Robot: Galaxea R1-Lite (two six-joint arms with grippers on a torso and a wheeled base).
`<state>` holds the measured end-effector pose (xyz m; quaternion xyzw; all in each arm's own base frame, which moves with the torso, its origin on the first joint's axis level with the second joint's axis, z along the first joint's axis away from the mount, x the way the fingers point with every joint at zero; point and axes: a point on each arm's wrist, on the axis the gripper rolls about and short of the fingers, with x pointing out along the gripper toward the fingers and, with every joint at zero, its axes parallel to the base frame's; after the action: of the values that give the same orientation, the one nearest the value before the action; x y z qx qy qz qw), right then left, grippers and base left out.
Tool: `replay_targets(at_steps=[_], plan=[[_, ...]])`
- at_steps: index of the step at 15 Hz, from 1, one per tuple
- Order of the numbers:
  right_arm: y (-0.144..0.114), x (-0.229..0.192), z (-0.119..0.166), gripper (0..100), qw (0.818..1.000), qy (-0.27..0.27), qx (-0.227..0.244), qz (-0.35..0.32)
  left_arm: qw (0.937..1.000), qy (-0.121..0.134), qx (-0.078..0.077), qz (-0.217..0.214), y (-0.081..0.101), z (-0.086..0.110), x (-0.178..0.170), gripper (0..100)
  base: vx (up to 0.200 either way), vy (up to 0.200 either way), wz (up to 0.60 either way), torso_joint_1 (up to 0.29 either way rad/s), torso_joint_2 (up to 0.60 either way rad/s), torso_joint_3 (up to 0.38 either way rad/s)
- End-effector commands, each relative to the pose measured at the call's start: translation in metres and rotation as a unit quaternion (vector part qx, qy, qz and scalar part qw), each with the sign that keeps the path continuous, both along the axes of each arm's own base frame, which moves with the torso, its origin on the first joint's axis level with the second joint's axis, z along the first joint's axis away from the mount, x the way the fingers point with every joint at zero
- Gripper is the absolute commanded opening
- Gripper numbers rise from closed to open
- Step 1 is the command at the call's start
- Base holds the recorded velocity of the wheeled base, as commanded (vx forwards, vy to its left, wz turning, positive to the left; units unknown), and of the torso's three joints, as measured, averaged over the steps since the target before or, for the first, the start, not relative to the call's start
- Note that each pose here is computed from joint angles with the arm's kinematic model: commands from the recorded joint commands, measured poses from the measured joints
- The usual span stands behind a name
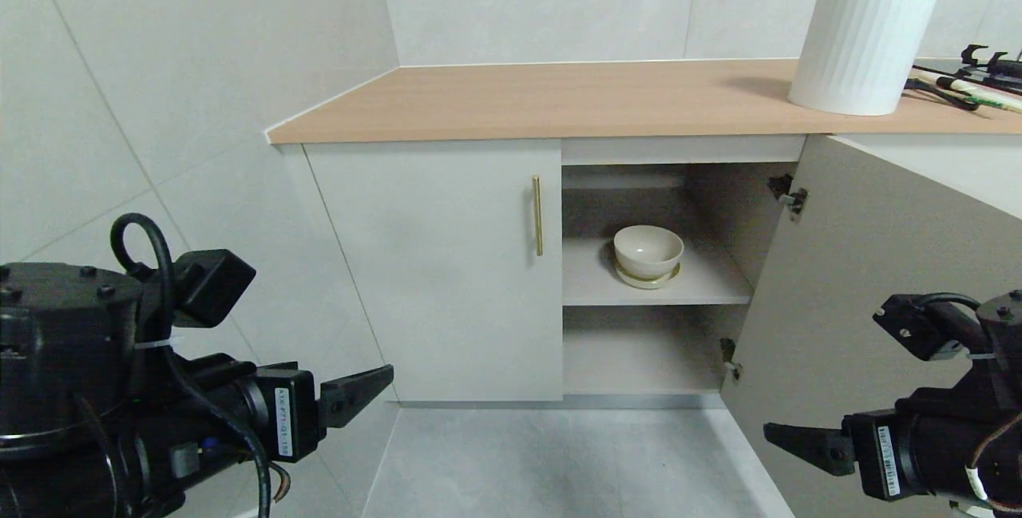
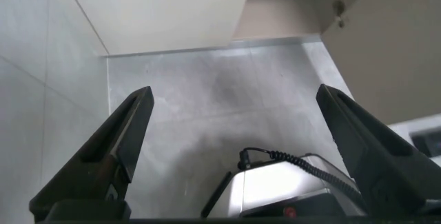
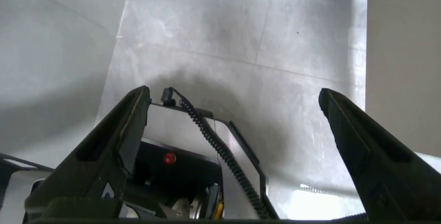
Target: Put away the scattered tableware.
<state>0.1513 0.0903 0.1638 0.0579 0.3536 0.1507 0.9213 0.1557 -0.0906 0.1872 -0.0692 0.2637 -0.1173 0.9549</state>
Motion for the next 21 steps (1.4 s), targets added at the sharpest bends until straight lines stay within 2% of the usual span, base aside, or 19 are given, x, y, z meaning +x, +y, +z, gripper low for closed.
replay_targets(at_steps=[1, 7, 11, 15, 19, 21], plan=[[0.001, 0.001, -0.001, 100, 1.000, 0.002, -0.001, 0.000, 1.0000, 0.001, 0.001, 0.000, 0.000, -0.001, 0.001, 100, 0.000, 0.000, 0.00, 0.000, 0.00, 0.000], [0.000, 0.000, -0.001, 100, 1.000, 0.000, -0.007, 0.003, 1.0000, 0.001, 0.001, 0.000, 0.000, -0.001, 0.001, 100, 0.000, 0.000, 0.00, 0.000, 0.00, 0.000], [-0.009, -0.010, 0.001, 100, 0.999, 0.014, -0.037, 0.010, 1.0000, 0.001, 0.001, 0.000, 0.000, -0.001, 0.001, 100, 0.000, 0.000, 0.00, 0.000, 0.00, 0.000], [-0.019, -0.023, 0.007, 100, 0.996, 0.043, -0.078, 0.025, 0.9999, 0.001, 0.009, -0.007, -0.002, -0.002, 0.000, 100, 0.000, -0.200, 0.00, -0.001, 0.00, 0.004], [-0.023, -0.031, 0.005, 100, 0.991, 0.068, -0.106, 0.039, 0.9999, 0.001, 0.009, -0.007, -0.002, -0.002, 0.000, 100, 0.000, -0.200, 0.00, 0.002, 0.00, 0.001], [-0.026, -0.036, 0.005, 100, 0.985, 0.100, -0.131, 0.049, 0.9999, 0.001, 0.008, -0.007, -0.002, -0.002, 0.000, 100, 0.000, -0.200, 0.00, 0.000, 0.00, -0.005]])
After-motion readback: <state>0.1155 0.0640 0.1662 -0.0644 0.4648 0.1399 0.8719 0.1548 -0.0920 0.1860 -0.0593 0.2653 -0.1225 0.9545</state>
